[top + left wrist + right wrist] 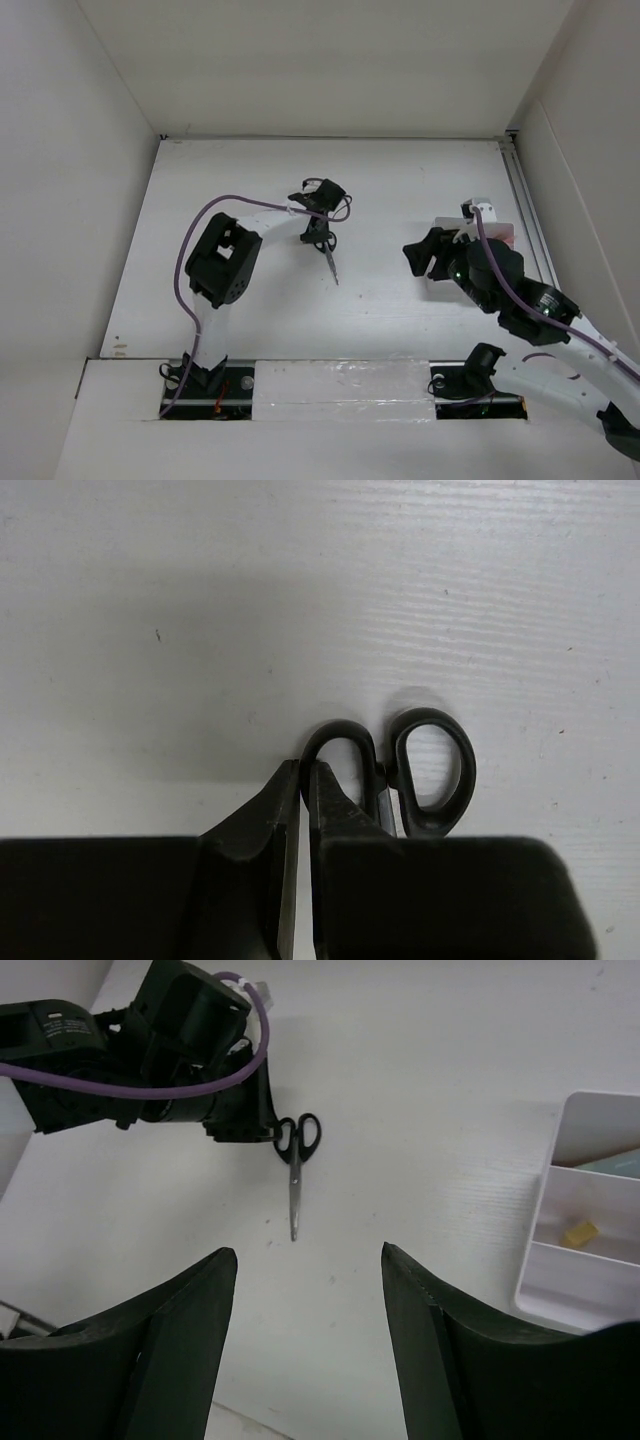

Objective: Sort the stationery into containers
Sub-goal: Pick up the scissors from the center of the board.

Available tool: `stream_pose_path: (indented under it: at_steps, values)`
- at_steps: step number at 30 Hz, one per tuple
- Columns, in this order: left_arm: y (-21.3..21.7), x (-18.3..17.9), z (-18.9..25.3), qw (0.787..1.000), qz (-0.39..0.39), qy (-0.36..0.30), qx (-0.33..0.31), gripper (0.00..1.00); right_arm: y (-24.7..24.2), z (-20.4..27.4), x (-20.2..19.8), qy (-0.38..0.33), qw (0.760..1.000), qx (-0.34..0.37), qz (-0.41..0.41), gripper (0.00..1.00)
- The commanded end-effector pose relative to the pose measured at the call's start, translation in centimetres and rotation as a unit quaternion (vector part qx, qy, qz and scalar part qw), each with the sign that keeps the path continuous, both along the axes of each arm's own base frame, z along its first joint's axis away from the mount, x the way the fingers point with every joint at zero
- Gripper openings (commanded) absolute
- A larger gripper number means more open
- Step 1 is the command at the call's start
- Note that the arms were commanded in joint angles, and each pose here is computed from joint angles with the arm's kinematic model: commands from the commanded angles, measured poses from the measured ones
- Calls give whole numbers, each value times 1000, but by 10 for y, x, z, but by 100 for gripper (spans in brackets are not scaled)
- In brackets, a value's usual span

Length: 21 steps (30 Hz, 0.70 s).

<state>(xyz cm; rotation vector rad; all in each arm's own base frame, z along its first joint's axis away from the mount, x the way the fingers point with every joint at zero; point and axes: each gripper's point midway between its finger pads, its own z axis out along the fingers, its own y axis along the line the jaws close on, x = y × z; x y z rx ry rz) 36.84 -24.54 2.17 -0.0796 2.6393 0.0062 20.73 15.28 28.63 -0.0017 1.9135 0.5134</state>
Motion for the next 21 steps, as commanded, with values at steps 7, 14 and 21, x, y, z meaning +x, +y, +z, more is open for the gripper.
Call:
stream_pose_path:
  at_steps: [7, 14, 21]
  values:
    - [16, -19, 74, 996, 17, -73, -52, 0, 73, -2, -21, -60, 976, 60, 199, 67]
    - [26, -43, 165, 981, -12, -150, -124, 0, 114, -11, -21, -82, 952, 69, 288, 70]
    - [22, -80, 222, 957, -96, -194, -193, 0, 144, -2, -12, -123, 928, 84, 342, 70]
